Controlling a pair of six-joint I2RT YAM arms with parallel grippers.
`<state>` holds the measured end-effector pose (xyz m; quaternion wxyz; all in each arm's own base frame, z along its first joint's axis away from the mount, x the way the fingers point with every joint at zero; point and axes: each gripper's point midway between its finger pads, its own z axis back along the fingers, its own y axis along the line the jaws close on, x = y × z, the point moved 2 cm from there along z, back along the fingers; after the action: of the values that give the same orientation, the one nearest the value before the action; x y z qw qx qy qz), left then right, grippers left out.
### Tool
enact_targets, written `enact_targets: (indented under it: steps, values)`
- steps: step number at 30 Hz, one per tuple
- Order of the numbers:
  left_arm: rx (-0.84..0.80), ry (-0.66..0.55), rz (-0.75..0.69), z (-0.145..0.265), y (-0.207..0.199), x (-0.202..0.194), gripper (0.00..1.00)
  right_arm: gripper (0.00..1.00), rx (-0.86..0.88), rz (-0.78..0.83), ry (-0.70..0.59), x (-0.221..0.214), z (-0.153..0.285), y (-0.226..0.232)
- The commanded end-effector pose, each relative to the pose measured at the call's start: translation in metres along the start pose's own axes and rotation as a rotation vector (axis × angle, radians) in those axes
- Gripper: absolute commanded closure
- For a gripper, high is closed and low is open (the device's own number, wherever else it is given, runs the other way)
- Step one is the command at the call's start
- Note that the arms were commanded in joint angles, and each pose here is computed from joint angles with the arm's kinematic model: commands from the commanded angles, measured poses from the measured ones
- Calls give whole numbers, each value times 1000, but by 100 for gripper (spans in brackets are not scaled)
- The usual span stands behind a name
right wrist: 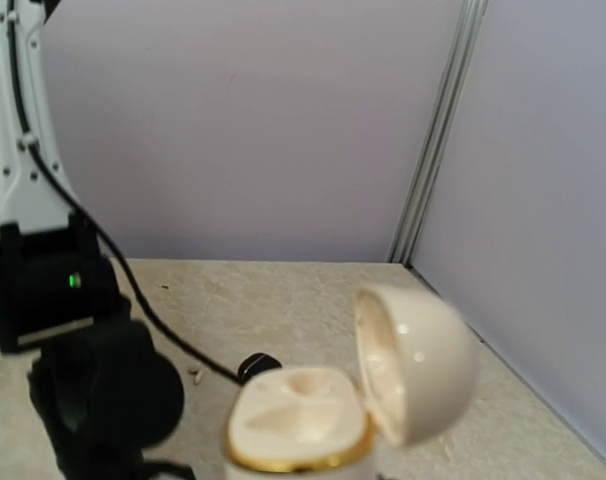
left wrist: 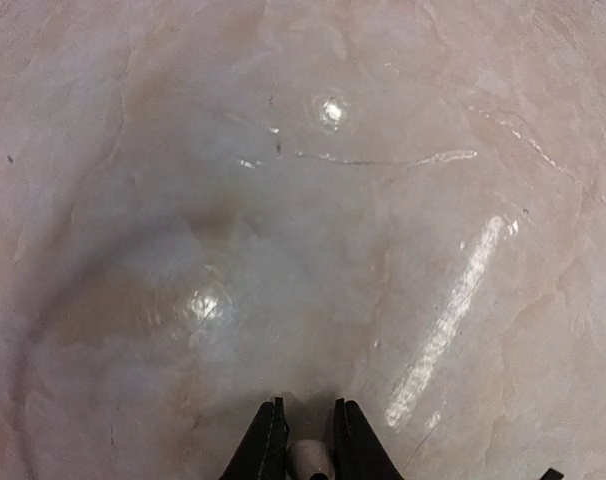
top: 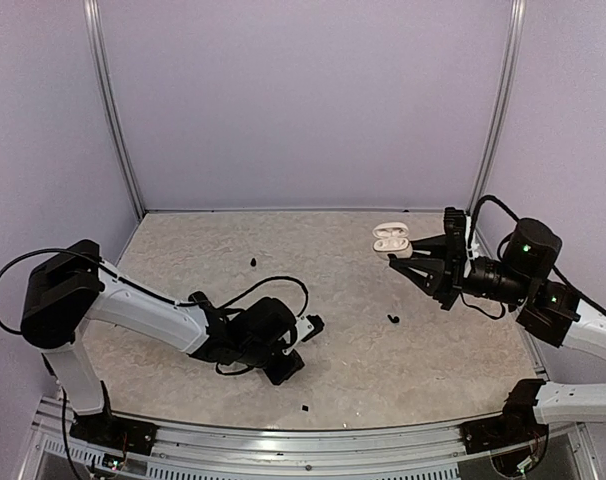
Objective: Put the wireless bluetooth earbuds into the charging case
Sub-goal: Move the left earbud to the center of the board, then pick up the left earbud from the center of the board.
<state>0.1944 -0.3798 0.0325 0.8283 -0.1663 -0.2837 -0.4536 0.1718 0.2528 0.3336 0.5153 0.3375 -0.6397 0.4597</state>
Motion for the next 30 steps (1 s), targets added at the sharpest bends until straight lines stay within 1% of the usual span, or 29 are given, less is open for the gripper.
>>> enact_targets:
  steps: [1, 5, 7, 11, 14, 17, 21, 30]
  values:
    - [55, 202, 83, 20, 20, -61, 81, 98, 13, 16, -26, 2, -2, 1]
    - [65, 235, 114, 36, 26, -67, 79, 98, 16, 15, -27, 3, -3, 0]
    - [71, 252, 127, 42, 26, -66, 74, 98, 18, 11, -25, 2, -3, 0]
    - [81, 291, 151, 52, 26, -55, 60, 98, 25, 7, -25, 2, -4, 2]
    - [100, 329, 174, 57, 29, -48, 56, 98, 28, 4, -25, 2, -4, 2]
    - [111, 360, 211, 58, 36, -44, 56, 98, 27, 1, -24, 1, -4, 2]
    - [83, 375, 255, 59, 39, -37, 59, 98, 29, 1, -23, 1, -3, 2]
    - [49, 473, 275, 52, 33, -32, 62, 97, 23, 1, -16, -1, -2, 2]
